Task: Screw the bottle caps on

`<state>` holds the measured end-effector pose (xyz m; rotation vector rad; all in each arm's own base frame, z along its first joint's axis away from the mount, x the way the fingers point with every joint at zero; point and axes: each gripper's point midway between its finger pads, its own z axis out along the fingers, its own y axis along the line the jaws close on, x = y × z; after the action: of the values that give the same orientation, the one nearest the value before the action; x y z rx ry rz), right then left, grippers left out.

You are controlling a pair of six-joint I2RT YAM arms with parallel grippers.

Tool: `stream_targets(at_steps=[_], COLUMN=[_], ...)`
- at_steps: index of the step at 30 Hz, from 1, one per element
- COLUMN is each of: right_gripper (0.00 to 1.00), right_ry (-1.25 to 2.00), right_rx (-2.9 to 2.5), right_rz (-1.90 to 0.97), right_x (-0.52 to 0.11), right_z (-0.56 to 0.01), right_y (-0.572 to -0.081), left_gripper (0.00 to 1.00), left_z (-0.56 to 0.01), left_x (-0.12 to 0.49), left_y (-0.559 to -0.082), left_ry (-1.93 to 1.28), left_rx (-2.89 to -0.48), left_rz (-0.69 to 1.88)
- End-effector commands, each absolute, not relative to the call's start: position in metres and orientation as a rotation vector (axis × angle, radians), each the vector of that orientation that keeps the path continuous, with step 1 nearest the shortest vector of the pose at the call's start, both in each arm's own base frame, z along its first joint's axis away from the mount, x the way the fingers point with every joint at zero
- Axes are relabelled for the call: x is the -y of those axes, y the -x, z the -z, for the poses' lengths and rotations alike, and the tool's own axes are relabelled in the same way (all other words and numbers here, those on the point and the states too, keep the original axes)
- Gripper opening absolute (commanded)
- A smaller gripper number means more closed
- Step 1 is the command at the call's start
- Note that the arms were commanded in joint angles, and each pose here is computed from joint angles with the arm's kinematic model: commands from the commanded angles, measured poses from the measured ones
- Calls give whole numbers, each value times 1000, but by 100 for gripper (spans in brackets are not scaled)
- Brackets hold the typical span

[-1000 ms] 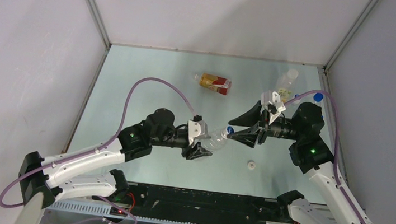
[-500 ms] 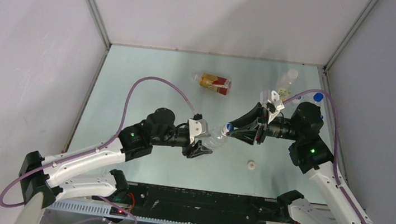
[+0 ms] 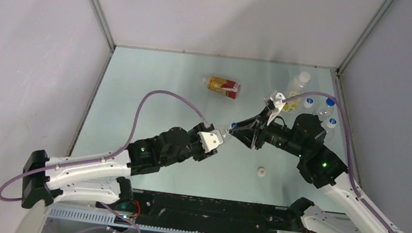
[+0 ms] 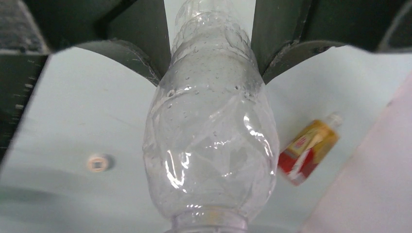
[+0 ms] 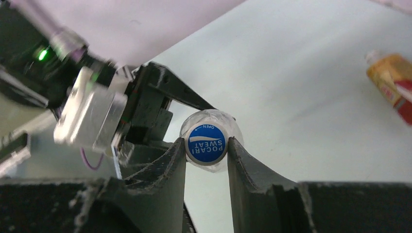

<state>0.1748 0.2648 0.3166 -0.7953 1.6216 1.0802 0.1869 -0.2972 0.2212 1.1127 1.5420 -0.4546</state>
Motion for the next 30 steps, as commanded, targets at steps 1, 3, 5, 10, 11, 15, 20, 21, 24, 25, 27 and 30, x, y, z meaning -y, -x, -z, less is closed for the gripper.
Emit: stream_targets(at_steps=[1,3,5,10,11,15,20,21,24,25,27,30], right_gripper=[14,22,28,54,59,68,73,78,80,80,80,79], right_ry=[507,438,403,431,451,637,918,982,1130,1179,1270,1376], right_rx=[-2005,-2030,-2022,-1945,-1921,-1846,-1722,-1659,-1523,-1477,-1417,-1380], right_rz=[-1094,-1107,-1104,-1129,-1144,-1097,-900,-860,-828,-796,-774,-774], right_x=[-266,-270,-271,-269,-267,-258,-233,-229,-222,-221,-219,-219], right_z=[-267,-267,-271,-287,-293,-300,-294,-298,-309,-310,-313,-314], right_y=[-171,-171,-172,-168,-165,-153,-143,-140,-125,-125,-119,-112], left_gripper=[19,19,19,19,19,18,19,19,19,19,18,18], left_z=[-295,-292,-286,-265,-256,-237,-223,-220,-215,-213,-212,-210], left_x=[288,289,289,283,280,271,271,266,270,269,271,271], left_y=[-221,-222,-222,-223,-224,-221,-198,-197,-173,-169,-154,-140], left_ry=[-753,-717,-695,-706,-729,-796,-1013,-1050,-1230,-1292,-1411,-1531], left_rx=[-1391,-1395,-1418,-1490,-1516,-1578,-1578,-1588,-1549,-1546,-1524,-1521], left_rz=[268,250,257,279,279,362,543,546,660,659,710,754])
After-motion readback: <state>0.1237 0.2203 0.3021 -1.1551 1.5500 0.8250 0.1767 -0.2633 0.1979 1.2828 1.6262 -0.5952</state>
